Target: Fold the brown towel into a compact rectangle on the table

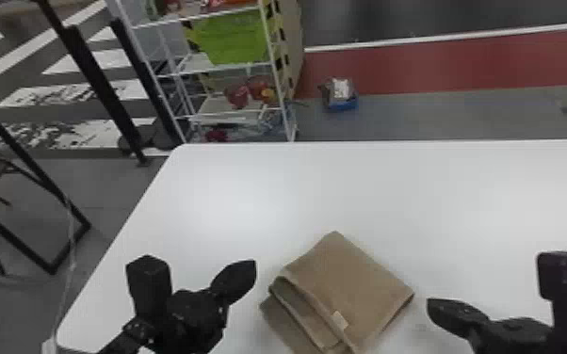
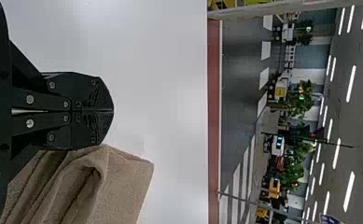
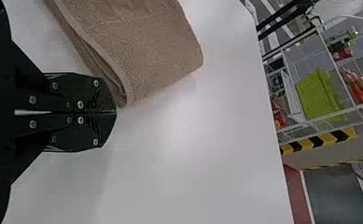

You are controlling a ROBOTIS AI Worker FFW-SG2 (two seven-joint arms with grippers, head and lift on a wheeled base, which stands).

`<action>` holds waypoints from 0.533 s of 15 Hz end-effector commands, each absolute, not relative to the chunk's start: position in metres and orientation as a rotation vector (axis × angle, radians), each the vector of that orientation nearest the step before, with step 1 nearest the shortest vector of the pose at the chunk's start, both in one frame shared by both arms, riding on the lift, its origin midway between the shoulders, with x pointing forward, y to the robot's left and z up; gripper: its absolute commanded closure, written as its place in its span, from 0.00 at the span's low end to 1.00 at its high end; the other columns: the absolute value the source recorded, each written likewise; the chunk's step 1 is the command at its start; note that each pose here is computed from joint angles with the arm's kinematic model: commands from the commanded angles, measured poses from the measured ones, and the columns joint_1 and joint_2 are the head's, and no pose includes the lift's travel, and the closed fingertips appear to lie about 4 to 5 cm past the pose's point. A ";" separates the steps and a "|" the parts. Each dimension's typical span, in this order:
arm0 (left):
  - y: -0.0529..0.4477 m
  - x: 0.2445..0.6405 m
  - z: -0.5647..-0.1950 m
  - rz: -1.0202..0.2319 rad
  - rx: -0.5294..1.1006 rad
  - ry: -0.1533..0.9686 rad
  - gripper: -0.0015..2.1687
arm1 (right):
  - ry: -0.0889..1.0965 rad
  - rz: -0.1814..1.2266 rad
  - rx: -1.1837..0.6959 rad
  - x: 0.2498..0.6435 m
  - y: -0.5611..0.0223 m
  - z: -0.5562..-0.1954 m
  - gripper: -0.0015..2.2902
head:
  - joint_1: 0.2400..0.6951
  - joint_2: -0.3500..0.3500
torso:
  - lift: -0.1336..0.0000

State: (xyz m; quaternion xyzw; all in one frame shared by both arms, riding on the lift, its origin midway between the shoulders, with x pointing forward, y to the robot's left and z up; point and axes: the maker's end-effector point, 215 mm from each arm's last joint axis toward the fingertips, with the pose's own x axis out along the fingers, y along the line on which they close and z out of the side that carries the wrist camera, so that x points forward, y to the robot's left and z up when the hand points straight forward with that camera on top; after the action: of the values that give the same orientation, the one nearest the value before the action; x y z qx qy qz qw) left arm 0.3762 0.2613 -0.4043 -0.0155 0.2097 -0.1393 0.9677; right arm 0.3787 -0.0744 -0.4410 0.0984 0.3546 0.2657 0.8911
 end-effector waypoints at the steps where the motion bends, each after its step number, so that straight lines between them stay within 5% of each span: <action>1: 0.264 0.376 -0.403 -0.277 -0.035 0.421 0.83 | 0.769 0.559 0.191 0.390 -0.066 -0.452 0.77 | 1.00 0.89 | 0.08; 8: 0.272 0.382 -0.401 -0.265 -0.045 0.413 0.83 | 0.738 0.616 0.153 0.431 -0.031 -0.449 0.77 | 1.00 0.94 | 0.08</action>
State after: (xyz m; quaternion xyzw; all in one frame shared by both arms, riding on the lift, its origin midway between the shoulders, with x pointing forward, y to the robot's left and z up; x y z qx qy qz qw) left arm 0.3808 0.2704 -0.4011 -0.0210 0.2043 -0.1329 0.9696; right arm 0.4242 -0.0373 -0.4529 0.0748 0.3589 0.2907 0.8838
